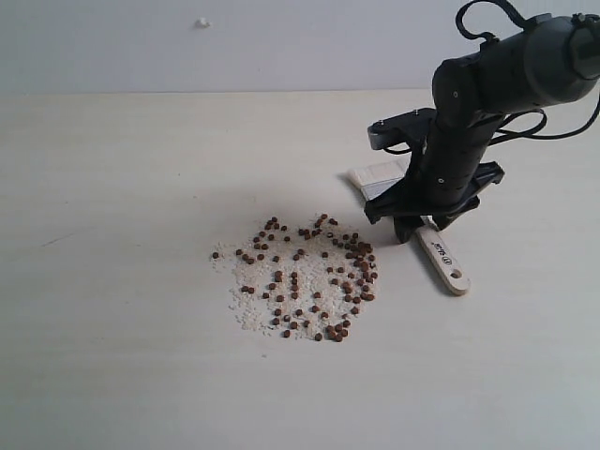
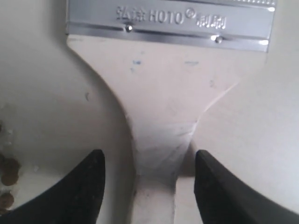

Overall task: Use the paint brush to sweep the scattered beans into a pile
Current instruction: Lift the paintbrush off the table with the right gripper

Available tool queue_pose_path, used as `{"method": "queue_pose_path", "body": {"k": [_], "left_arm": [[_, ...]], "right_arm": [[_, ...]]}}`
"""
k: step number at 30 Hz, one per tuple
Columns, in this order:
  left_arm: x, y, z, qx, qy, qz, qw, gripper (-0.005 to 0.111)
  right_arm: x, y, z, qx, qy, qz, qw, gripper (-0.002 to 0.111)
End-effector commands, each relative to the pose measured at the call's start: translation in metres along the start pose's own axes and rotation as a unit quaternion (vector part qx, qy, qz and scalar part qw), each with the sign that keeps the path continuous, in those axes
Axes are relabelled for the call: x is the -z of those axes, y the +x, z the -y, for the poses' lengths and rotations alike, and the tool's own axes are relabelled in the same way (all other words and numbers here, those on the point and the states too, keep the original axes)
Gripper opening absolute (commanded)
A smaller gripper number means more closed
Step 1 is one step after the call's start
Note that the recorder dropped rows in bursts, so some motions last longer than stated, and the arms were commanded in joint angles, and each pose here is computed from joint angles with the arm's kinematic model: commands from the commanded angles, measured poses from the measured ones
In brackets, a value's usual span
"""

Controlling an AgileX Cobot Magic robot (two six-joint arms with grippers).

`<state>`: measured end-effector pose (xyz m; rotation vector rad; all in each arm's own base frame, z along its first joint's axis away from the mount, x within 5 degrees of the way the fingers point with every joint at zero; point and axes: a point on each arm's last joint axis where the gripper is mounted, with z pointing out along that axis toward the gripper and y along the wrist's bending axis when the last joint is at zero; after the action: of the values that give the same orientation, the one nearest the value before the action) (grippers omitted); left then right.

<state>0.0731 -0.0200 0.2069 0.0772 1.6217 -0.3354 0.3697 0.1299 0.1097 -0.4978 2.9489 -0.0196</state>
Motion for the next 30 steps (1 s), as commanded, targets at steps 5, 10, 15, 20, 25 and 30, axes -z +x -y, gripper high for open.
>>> {"method": "queue_pose_path", "body": {"k": [5,10,15,20,25,30], "left_arm": [[0.001,-0.001,0.001,0.005,0.004,0.003,1.000,0.000],[0.001,-0.001,0.001,0.005,0.004,0.003,1.000,0.000],[0.001,-0.001,0.001,0.005,0.004,0.003,1.000,0.000],[0.001,-0.001,0.001,0.005,0.004,0.003,1.000,0.000],[0.001,-0.001,0.001,0.005,0.004,0.003,1.000,0.000],[0.001,-0.001,0.001,0.005,0.004,0.003,1.000,0.000]], "right_arm": [[-0.004,0.001,-0.001,0.000,0.000,-0.011,1.000,0.047],[-0.004,0.001,-0.001,0.000,0.000,-0.011,1.000,0.028],[-0.004,0.001,-0.001,0.001,0.000,-0.013,1.000,0.005],[-0.002,0.001,0.001,0.015,0.009,-0.009,1.000,0.000],[0.017,-0.002,0.004,0.030,0.024,0.015,0.999,0.000],[0.042,-0.005,0.006,0.031,0.027,0.047,0.998,0.000]]}}
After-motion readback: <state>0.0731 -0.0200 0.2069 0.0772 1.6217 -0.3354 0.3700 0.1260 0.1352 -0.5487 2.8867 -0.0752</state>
